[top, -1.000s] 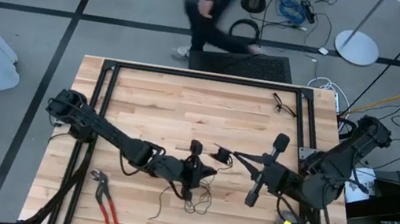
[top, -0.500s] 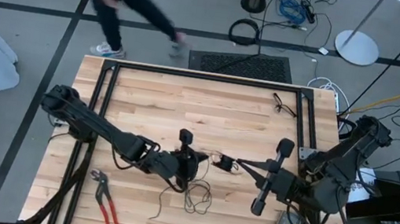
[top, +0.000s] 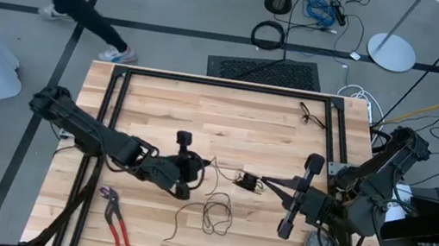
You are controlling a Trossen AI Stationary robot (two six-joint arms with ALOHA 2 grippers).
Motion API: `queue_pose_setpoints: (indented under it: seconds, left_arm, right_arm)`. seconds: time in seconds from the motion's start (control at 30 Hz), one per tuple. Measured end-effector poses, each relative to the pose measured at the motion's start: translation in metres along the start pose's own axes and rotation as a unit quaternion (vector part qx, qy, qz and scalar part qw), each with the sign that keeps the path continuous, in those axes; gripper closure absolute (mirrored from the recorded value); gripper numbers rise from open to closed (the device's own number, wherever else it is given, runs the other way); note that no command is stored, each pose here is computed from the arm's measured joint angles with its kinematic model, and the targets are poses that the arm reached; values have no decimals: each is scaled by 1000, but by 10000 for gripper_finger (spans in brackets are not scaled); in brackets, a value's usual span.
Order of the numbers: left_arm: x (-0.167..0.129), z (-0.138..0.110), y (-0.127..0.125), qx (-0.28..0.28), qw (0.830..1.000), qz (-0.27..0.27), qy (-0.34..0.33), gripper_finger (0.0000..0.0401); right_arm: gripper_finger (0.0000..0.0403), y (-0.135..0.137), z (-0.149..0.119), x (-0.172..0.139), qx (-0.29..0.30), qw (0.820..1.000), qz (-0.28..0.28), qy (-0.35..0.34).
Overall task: Coil cords
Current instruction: Uncoil the black wire from the black spool
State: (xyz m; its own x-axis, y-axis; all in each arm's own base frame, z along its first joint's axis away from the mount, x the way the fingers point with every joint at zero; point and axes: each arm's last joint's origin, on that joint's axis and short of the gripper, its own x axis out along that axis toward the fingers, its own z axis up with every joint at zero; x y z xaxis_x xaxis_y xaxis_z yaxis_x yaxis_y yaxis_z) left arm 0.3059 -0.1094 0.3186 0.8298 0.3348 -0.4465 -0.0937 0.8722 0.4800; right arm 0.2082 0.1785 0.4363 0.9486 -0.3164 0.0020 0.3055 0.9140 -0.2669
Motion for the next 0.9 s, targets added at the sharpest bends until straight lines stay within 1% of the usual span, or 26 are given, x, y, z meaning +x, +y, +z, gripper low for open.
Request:
queue_pose_setpoints:
  seconds: [0.07,0.23,0.37,0.43,0.57,0.67,0.9]
  left_arm:
    - [-8,-1,1,-14,1000,-16,1,356]
    - [-23,4,2,-44,998,-29,-21,294]
    - [-24,12,-2,-65,996,-31,-55,264]
    - [-22,15,-3,-78,994,-30,-70,260]
    - [-15,16,-10,-77,994,-29,-73,258]
    - [-10,16,-11,-76,994,-26,-74,258]
    - [11,30,-25,-86,986,-9,-141,257]
  right_arm:
    - [403,0,-1,0,-4,1000,0,3]
    - [403,-3,-5,7,2,1000,-10,14]
    - [403,-8,-11,15,2,999,-25,31]
    - [403,-10,-14,19,4,999,-31,39]
    - [403,-13,-18,24,5,998,-41,51]
    - [403,-14,-20,28,9,998,-31,55]
    - [403,-15,-21,29,10,998,-26,55]
